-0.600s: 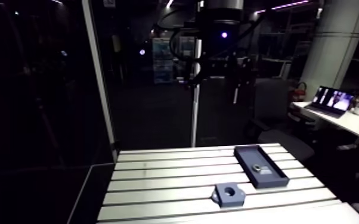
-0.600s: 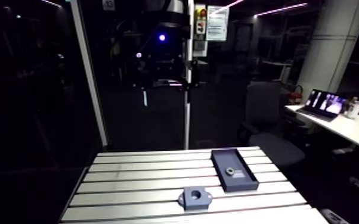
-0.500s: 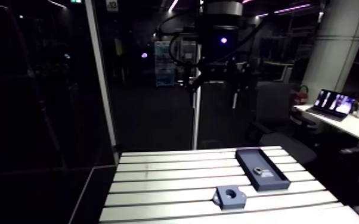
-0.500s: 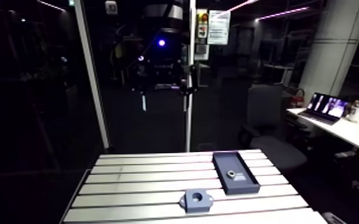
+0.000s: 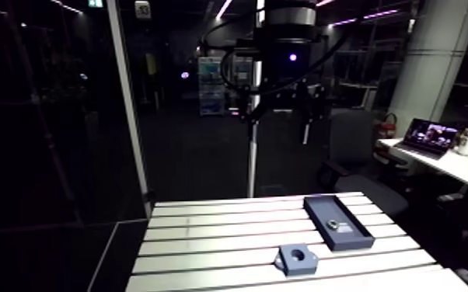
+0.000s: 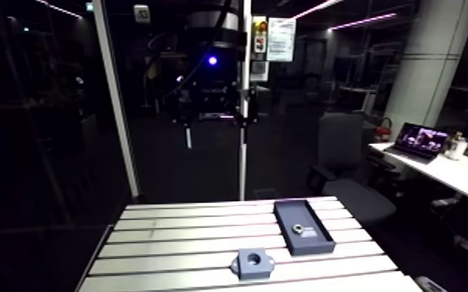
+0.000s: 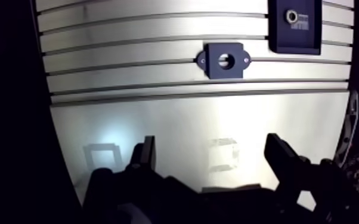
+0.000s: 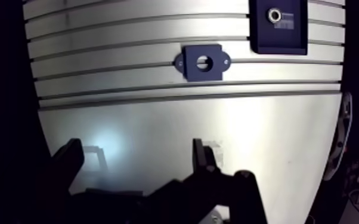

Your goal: Pick up the bearing and press it into the housing until flush.

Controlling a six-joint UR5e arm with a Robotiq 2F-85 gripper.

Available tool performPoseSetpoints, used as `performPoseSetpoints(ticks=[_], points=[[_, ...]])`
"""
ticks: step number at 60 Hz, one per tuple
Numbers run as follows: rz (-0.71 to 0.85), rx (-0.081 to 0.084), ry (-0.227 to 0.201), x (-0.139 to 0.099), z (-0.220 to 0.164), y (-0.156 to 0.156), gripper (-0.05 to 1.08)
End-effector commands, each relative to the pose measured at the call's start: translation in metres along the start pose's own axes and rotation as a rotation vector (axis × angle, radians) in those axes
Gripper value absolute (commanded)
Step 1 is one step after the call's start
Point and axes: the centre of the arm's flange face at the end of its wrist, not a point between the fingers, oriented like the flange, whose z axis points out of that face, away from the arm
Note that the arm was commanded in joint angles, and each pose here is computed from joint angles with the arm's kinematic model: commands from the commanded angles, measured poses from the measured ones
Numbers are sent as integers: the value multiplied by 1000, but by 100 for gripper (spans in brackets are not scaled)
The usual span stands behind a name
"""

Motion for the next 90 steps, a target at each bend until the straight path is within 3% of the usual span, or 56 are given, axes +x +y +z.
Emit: performPoseSetpoints(ticks=[1, 11, 17, 24, 45, 76, 90], points=[[-14, -14, 53, 20, 0, 58, 1], [-63, -17, 54, 35, 14, 119, 1], [-80, -10, 41, 47, 30, 151, 1], [-106, -13, 40, 57, 42, 157, 1], [-156, 3, -5, 105, 110, 182, 1], [-134, 16, -42, 142, 168, 212, 1], [-121, -26, -66, 156, 202, 232, 1]])
